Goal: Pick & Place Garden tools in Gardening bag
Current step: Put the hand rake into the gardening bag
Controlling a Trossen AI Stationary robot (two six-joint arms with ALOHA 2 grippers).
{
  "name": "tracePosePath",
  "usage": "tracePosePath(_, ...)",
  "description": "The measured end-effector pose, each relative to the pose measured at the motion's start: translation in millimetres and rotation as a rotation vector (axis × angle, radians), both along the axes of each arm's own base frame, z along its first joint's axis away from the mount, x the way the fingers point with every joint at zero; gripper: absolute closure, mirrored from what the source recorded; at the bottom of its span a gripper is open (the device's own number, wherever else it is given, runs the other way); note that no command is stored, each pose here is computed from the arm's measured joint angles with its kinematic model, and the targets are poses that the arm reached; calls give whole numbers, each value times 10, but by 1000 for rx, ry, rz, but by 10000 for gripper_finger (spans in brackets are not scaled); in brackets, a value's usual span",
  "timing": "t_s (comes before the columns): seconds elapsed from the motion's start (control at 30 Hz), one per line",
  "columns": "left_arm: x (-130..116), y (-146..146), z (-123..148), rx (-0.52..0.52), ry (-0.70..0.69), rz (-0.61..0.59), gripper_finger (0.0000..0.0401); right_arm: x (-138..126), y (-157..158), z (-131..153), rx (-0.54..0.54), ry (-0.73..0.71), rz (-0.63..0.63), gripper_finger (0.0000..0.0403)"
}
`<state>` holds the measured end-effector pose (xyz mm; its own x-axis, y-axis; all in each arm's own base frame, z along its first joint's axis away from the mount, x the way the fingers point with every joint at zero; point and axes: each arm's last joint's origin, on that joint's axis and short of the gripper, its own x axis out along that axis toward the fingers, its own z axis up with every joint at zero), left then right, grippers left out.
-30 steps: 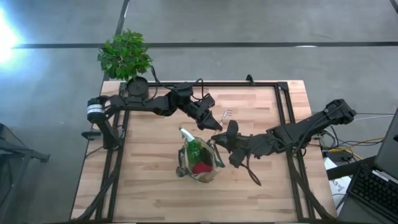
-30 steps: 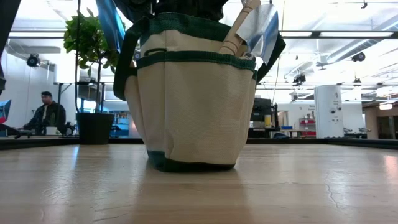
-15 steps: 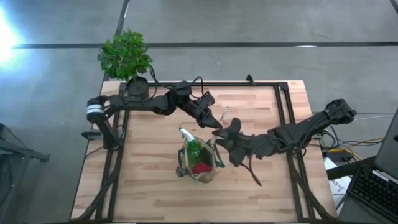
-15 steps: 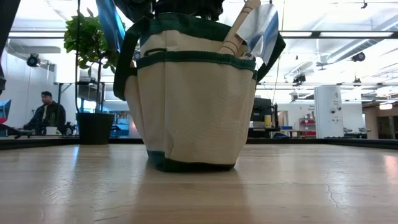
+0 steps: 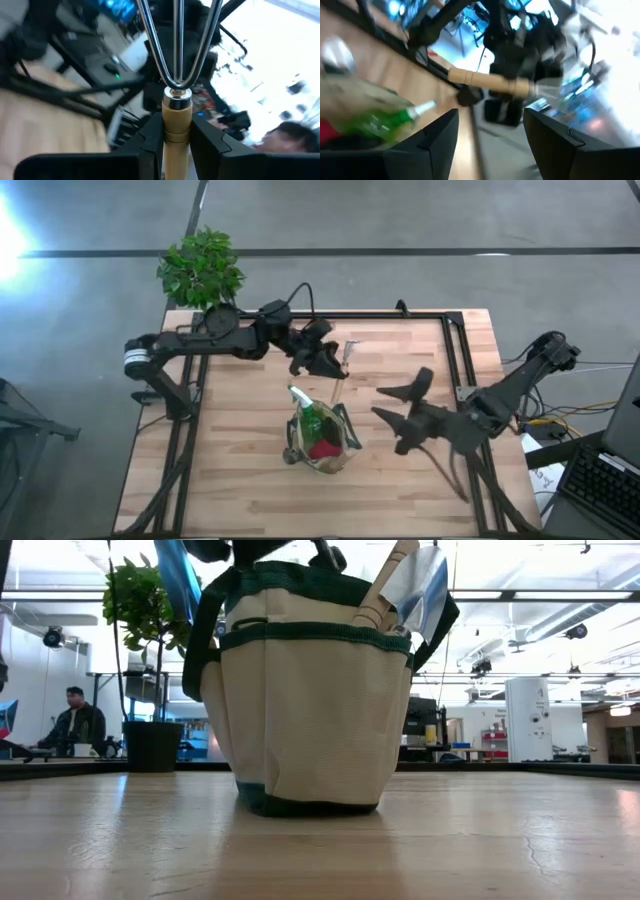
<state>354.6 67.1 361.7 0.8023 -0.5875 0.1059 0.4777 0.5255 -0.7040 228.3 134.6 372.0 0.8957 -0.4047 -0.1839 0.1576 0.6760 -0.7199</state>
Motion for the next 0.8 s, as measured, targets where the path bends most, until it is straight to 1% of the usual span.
tracePosePath(0.13,-110,-60,71,146,-115,102,328,-189,-96,36,266,-76,-55,190)
tracePosePath(0.23,-167,-139,80,235,-134,183,328,-326,-198,-7,417,-84,-120,192)
tracePosePath(0.3,-205,-197,74,303,-122,241,328,-408,-270,-54,498,-89,-174,193)
tracePosePath(0.43,-300,-338,61,437,-88,390,328,-533,-362,-208,594,-84,-254,193)
tracePosePath(0.53,-360,-445,4,501,-65,487,328,-602,-409,-338,655,-91,-281,193)
tracePosePath(0.7,-443,-594,-68,579,-54,581,328,-706,-484,-567,751,-123,-329,193)
tracePosePath(0.8,-458,-661,-139,628,-35,614,328,-772,-534,-677,804,-150,-355,193)
